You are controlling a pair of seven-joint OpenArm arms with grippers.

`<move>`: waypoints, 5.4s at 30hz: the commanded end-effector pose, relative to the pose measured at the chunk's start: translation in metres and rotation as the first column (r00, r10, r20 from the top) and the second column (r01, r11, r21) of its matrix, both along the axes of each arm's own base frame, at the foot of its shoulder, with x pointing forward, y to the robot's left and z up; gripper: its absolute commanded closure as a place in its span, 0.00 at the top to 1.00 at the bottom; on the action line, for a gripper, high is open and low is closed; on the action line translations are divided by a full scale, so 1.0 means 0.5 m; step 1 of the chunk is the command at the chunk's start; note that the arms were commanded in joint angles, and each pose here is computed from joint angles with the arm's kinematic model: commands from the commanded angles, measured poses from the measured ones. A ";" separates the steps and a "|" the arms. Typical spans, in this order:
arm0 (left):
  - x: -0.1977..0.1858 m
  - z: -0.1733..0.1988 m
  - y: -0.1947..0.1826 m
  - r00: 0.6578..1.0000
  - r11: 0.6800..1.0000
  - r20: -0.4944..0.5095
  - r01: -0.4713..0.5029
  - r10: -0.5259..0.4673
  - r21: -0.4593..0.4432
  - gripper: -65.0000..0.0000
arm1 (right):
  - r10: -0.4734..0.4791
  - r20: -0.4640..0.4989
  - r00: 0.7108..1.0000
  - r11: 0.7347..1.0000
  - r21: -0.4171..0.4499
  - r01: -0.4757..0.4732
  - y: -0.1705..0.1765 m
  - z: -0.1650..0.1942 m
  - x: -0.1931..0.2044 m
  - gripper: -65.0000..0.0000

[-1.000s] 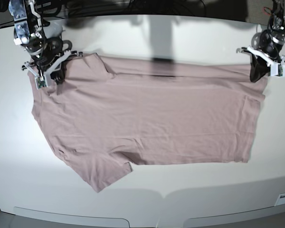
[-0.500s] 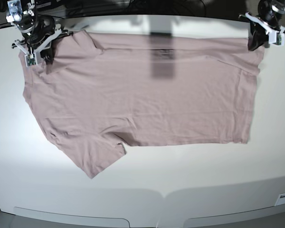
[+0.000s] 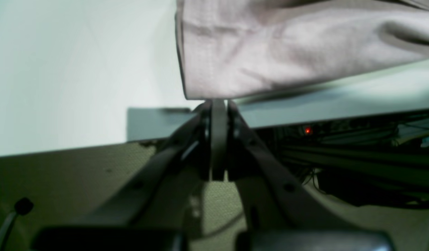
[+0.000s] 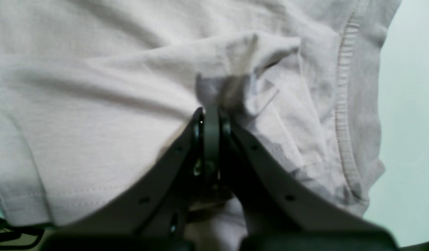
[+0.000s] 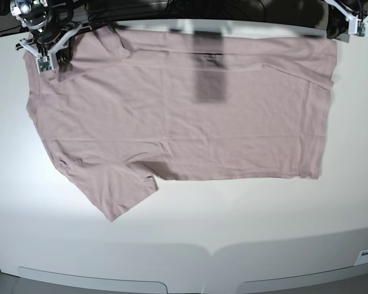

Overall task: Fold the T-shirt properly
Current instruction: 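Drag the shirt toward the robot with both grippers, then release, then move the left gripper to the shirt's side edge and grasp it, then move the right gripper to the sleeve edge and grasp it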

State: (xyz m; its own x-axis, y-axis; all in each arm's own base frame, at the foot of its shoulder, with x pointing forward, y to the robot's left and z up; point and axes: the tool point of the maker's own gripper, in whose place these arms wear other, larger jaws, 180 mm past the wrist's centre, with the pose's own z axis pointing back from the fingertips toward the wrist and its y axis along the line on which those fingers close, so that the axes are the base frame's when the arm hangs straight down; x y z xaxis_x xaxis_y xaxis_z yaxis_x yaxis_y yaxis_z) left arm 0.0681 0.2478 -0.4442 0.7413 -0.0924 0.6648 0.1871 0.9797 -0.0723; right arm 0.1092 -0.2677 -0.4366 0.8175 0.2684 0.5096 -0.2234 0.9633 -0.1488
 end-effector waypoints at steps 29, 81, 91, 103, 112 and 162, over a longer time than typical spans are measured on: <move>0.372 0.225 0.067 0.892 0.994 0.451 -0.018 -0.033 0.109 0.00 | 0.025 0.464 0.886 0.999 -0.041 -0.007 0.000 0.247 0.290 0.00; 0.664 -0.025 -0.019 0.990 0.992 0.131 0.061 -0.047 -0.109 0.38 | 0.081 0.367 0.927 0.996 -0.050 -0.068 0.014 0.219 0.279 0.34; 0.641 -0.054 -0.052 0.996 0.987 0.047 0.082 -0.077 -0.135 0.25 | 0.084 0.382 0.920 0.996 -0.047 -0.071 0.016 0.224 0.283 0.34; 0.652 -0.038 -0.043 0.997 0.981 0.076 0.036 -0.022 -0.189 0.00 | 0.099 0.471 0.877 0.995 -0.052 -0.084 0.015 0.273 0.358 0.35; 0.653 -0.040 -0.058 0.997 0.978 0.075 0.039 -0.024 -0.203 0.00 | -0.038 0.385 0.922 0.991 0.134 -0.015 -0.032 0.210 0.476 0.43; 0.641 -0.054 -0.083 0.996 0.972 0.085 0.040 -0.021 -0.230 0.00 | 0.072 -0.188 0.980 0.997 -0.006 -0.074 -0.027 -0.015 0.601 0.00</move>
